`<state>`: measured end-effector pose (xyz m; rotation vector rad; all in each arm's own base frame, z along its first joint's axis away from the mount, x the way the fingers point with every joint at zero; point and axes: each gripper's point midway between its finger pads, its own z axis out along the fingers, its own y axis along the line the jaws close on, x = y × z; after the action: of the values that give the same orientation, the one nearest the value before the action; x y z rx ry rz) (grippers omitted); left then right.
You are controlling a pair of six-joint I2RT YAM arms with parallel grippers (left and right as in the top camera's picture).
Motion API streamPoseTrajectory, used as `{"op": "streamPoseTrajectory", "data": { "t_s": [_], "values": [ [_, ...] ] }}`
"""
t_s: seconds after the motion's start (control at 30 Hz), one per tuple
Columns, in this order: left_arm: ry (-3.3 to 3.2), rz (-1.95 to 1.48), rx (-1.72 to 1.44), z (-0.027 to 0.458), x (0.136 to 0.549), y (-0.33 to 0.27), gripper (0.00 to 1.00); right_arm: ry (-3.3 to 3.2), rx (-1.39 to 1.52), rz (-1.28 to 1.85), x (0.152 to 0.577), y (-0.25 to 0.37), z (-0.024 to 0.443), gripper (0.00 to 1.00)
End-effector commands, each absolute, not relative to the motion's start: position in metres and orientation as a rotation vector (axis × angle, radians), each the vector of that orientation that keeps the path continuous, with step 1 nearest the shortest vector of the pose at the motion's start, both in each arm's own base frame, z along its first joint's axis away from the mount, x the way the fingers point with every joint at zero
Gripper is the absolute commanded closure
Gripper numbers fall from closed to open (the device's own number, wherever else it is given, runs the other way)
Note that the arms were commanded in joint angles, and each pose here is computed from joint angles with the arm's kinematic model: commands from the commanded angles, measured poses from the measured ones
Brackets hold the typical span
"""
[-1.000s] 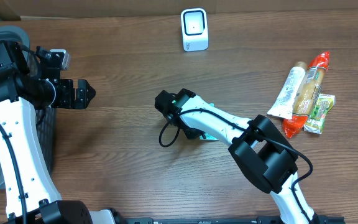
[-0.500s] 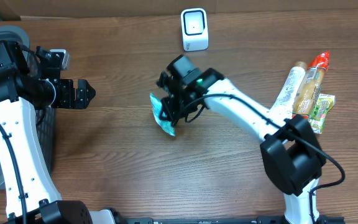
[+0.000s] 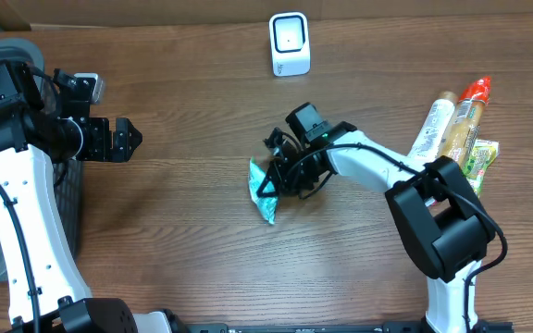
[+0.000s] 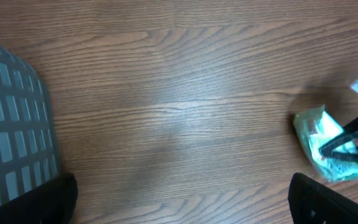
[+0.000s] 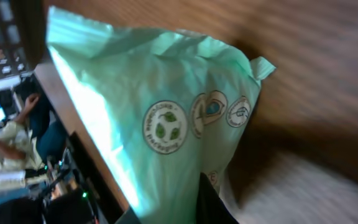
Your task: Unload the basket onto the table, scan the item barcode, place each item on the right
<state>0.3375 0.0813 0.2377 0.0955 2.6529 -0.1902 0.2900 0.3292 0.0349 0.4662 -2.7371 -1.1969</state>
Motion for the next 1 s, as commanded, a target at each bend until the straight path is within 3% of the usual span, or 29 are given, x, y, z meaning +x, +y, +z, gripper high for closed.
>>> {"op": "streamPoseTrajectory", "data": {
  "t_s": [0.0,0.27,0.6,0.8,0.87,0.9,0.97],
  "values": [
    [2.648,-0.200,0.136,0.236,0.340,0.078,0.00,-2.838,0.372,-1.075,0.306,0.309,0.024,0.83],
    [2.648,-0.200,0.136,0.236,0.340,0.078,0.00,-2.915,0.282,-0.891,0.313,0.289,0.015,0.61],
    [2.648,-0.200,0.136,0.236,0.340,0.078,0.00,-3.037,0.257,-0.502,0.326,0.251,0.022,0.61],
    [2.649,-0.200,0.135,0.236,0.340,0.078,0.00,-3.036,0.426,-0.464,0.330,0.250,0.046,0.60],
    [2.649,-0.201,0.135,0.236,0.340,0.078,0.00,-3.064,0.452,-0.373,0.335,0.243,0.054,0.35],
    [2.648,-0.200,0.136,0.236,0.340,0.078,0.00,-3.082,0.459,-0.312,0.338,0.238,0.058,0.27],
    [2.648,-0.200,0.136,0.236,0.340,0.078,0.01,-3.107,0.491,-0.224,0.343,0.233,0.066,0.23]
  ]
}}
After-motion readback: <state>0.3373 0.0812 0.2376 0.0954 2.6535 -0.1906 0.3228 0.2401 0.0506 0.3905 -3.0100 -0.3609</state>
